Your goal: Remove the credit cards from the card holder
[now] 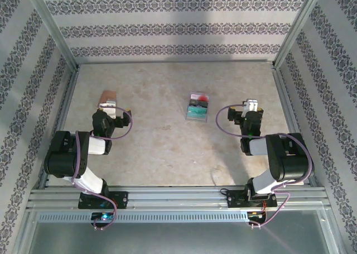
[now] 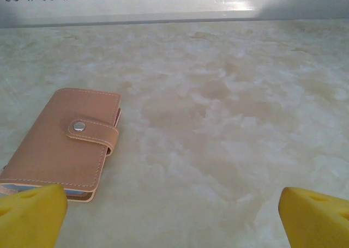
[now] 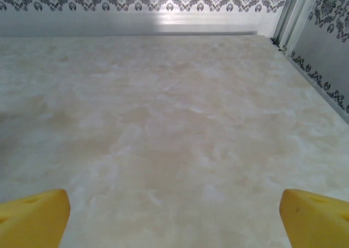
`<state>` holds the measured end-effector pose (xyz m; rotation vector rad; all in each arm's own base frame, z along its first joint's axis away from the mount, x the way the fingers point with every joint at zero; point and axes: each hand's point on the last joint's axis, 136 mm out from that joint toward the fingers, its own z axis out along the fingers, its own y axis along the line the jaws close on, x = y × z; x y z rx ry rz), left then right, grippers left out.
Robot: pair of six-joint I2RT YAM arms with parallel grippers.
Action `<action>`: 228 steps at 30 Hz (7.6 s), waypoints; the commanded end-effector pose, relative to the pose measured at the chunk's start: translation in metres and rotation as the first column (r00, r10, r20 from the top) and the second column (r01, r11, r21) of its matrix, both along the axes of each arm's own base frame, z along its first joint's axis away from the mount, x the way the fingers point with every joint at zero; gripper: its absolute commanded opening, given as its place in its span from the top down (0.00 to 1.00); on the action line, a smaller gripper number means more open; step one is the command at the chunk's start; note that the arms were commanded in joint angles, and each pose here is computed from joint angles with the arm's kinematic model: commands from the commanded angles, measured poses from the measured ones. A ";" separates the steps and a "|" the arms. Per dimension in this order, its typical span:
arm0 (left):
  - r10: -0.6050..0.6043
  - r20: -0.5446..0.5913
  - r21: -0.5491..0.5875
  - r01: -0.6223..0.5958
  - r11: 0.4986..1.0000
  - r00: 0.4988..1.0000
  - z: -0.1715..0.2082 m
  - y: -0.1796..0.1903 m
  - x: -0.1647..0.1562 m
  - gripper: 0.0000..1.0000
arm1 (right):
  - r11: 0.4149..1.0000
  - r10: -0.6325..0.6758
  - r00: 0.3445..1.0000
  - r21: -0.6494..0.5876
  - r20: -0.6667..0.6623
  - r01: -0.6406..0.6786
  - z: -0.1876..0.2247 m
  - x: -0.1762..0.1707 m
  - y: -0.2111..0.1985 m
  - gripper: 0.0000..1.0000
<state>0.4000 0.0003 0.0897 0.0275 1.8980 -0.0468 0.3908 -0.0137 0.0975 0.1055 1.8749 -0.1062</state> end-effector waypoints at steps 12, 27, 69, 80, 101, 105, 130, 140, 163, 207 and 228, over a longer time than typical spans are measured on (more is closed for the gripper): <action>0.014 -0.009 -0.013 -0.014 1.000 1.000 -0.001 0.004 0.000 0.01 | 1.000 -0.016 0.999 0.015 0.035 0.016 0.011 0.004 -0.001 0.02; 0.014 -0.010 -0.012 -0.014 1.000 1.000 -0.002 0.004 0.000 0.01 | 1.000 -0.016 0.999 0.015 0.035 0.015 0.012 0.004 -0.001 0.02; 0.182 -0.425 -0.254 -0.309 0.916 0.887 0.054 0.054 0.026 0.01 | 0.989 -0.137 0.989 0.055 -0.047 0.140 0.076 -0.044 -0.012 0.02; 0.124 -0.661 -0.156 -0.297 0.942 0.740 0.014 0.073 0.054 0.01 | 0.985 -0.158 0.981 0.054 -0.115 0.165 0.086 -0.066 0.002 0.02; 0.004 -0.833 -0.133 -0.208 0.969 0.553 -0.054 0.091 0.089 0.01 | 0.991 -0.115 0.990 -0.073 -0.085 0.109 0.109 -0.063 0.035 0.02; -0.014 -0.848 -0.147 -0.211 0.966 0.530 -0.062 0.087 0.083 0.01 | 0.991 -0.111 0.990 -0.085 -0.082 0.104 0.108 -0.060 0.039 0.02; 0.009 -0.834 -0.185 -0.295 0.937 0.552 -0.069 0.060 0.050 0.26 | 0.995 -0.063 0.998 -0.075 -0.025 0.061 0.127 -0.053 0.058 0.02; -0.010 -0.817 -0.207 -0.277 0.938 0.577 -0.064 0.049 0.053 0.28 | 0.996 -0.059 0.998 -0.063 -0.003 0.059 0.133 -0.058 0.057 0.02; 0.065 -0.785 -0.222 -0.377 0.899 0.617 -0.047 0.067 0.038 0.24 | 0.996 -0.048 0.998 -0.082 -0.026 0.046 0.124 -0.056 0.062 0.02; -0.318 -0.514 -0.624 -0.093 0.776 0.797 0.056 -0.048 0.018 0.87 | 0.874 0.327 0.940 0.407 -0.094 -0.264 0.145 -0.058 0.160 0.02; -0.559 -0.327 -0.748 0.153 0.646 0.762 0.136 -0.165 -0.065 0.86 | 0.407 0.785 0.619 0.774 -0.024 -0.485 0.143 -0.040 0.356 0.02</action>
